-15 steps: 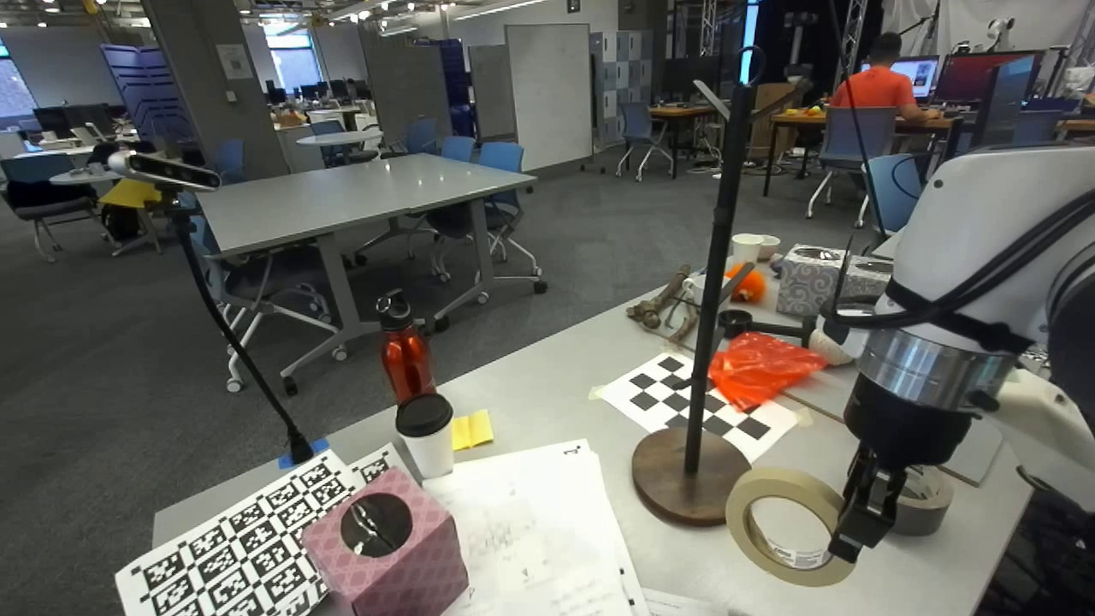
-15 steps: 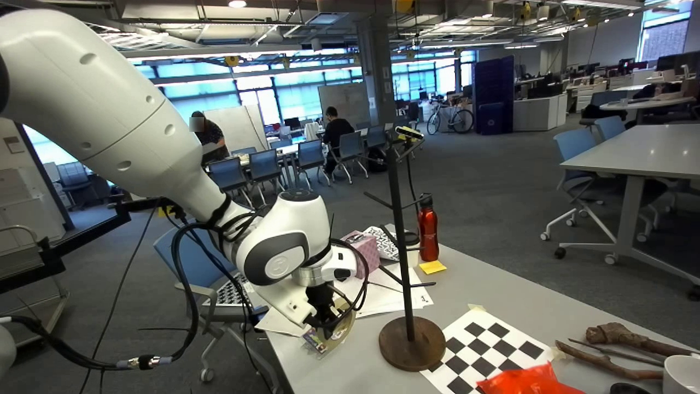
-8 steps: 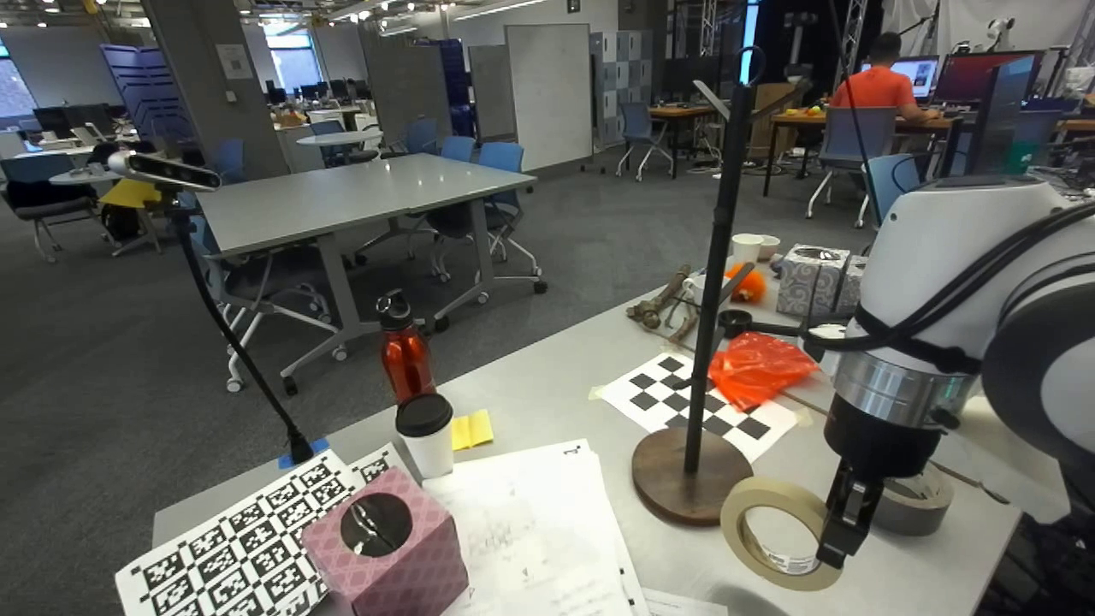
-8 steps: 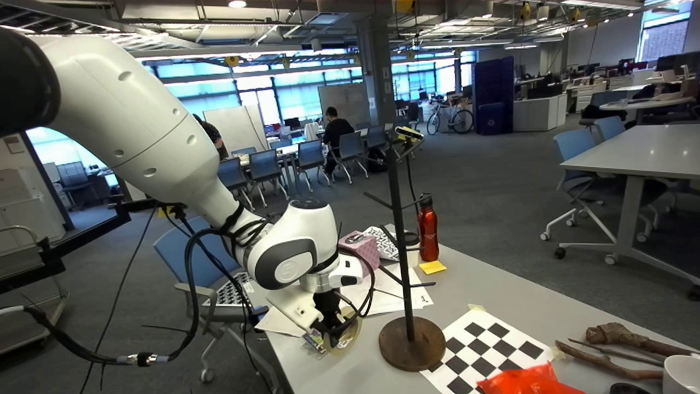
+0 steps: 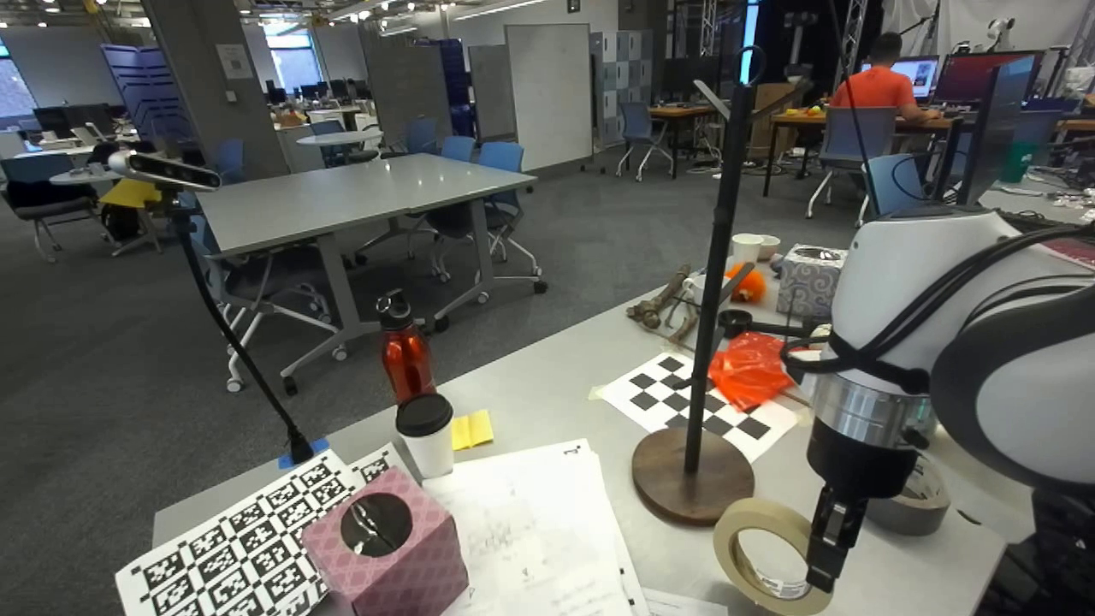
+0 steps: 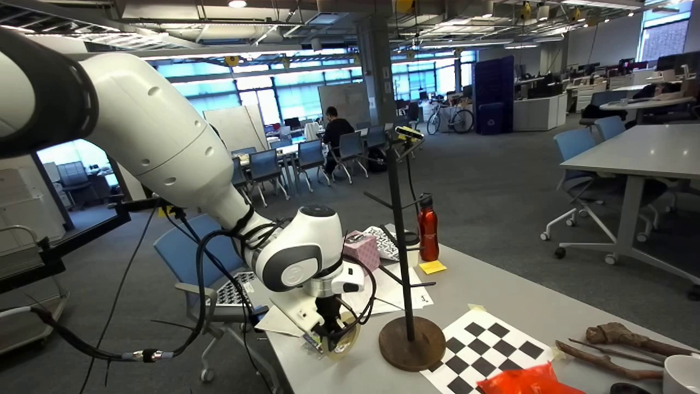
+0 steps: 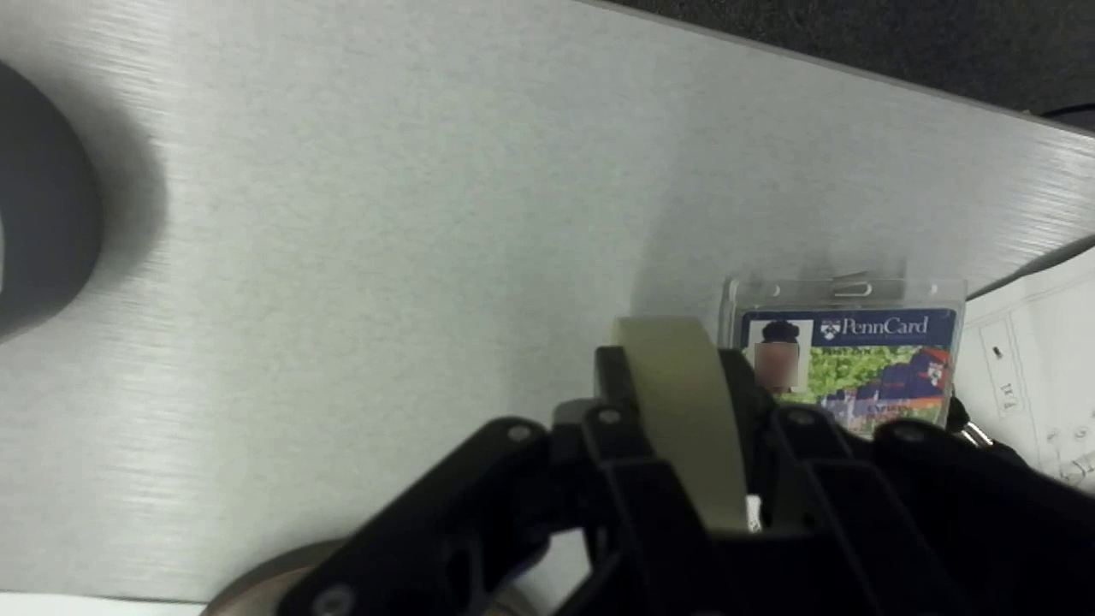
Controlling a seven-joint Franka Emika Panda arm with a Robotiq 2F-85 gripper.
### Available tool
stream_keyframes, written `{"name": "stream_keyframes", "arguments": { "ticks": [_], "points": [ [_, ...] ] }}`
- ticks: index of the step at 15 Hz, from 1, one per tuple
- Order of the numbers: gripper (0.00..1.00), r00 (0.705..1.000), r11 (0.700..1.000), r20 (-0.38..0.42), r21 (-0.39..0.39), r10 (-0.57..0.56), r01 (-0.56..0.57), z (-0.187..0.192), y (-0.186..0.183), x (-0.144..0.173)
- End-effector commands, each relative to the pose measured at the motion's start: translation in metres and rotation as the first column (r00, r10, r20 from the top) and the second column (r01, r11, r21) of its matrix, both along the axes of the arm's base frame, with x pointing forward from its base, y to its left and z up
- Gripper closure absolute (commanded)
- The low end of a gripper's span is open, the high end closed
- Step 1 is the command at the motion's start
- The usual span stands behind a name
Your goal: Put the masking tape on the table
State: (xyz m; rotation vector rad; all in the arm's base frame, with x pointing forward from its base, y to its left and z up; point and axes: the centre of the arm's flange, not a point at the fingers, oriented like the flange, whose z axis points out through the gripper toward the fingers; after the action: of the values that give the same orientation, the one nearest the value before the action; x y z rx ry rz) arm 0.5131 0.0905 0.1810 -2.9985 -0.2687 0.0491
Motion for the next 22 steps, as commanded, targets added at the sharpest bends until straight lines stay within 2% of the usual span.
{"name": "stream_keyframes", "arguments": {
  "ticks": [1,5,6,7,13,20,22],
  "points": [
    [0.93,0.999,1.0,-0.04,-0.027,-0.015,0.014,-0.005,0.001,0.008],
    [0.93,0.994,0.996,-0.086,-0.058,-0.065,0.061,-0.015,-0.005,0.005],
    [0.6,0.993,0.996,-0.095,-0.061,-0.076,0.071,-0.016,-0.005,0.005],
    [0.45,0.991,0.994,-0.1,-0.068,-0.086,0.08,-0.016,-0.006,0.004],
    [0.02,0.986,0.99,-0.118,-0.102,-0.114,0.103,-0.022,-0.014,0.002],
    [0.0,0.986,0.983,-0.079,-0.119,-0.146,0.136,-0.018,-0.019,0.007],
    [0.0,0.984,0.977,-0.045,-0.142,-0.17,0.162,-0.015,-0.022,0.009]
  ]
}}
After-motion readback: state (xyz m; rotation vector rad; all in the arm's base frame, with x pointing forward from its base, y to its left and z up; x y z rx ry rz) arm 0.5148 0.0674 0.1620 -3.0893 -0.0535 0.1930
